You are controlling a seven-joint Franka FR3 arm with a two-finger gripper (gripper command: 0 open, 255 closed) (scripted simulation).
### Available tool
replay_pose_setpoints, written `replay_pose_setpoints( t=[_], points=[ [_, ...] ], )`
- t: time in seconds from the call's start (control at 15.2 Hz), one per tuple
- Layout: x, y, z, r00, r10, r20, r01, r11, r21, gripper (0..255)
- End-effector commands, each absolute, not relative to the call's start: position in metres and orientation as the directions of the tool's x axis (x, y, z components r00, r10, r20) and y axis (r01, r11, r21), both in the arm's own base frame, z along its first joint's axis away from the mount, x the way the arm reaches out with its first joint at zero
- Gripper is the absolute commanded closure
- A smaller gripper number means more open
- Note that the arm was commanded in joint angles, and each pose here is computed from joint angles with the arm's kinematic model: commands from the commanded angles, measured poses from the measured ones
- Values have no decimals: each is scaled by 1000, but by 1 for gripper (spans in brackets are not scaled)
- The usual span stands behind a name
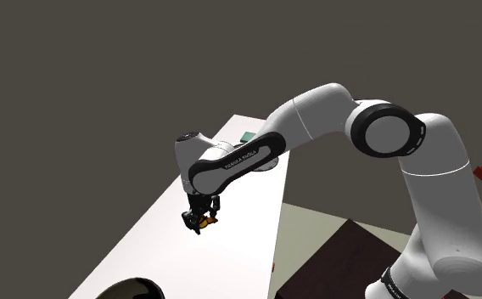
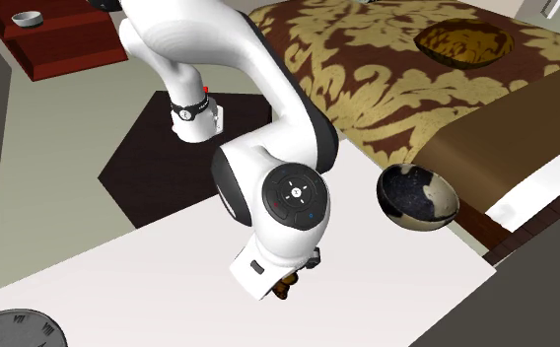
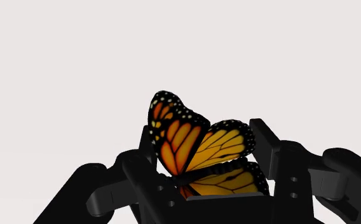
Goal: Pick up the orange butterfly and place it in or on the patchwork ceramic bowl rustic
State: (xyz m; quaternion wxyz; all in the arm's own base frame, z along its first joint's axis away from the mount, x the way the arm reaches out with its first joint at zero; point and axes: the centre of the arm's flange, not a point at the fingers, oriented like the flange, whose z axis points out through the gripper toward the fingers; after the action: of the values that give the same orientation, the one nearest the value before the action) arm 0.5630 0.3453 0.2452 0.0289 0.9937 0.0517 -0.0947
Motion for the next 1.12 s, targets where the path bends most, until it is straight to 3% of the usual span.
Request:
replay_pose_setpoints(
  t=[0.0, 0.4, 1.06],
  points=[
    [563, 345, 245, 977, 97, -192, 108, -993, 48, 255],
    [563, 345, 245, 977, 97, -192, 108, -993, 48, 255],
    [563, 345, 298, 977, 97, -192, 108, -993, 48, 255]
  ],
)
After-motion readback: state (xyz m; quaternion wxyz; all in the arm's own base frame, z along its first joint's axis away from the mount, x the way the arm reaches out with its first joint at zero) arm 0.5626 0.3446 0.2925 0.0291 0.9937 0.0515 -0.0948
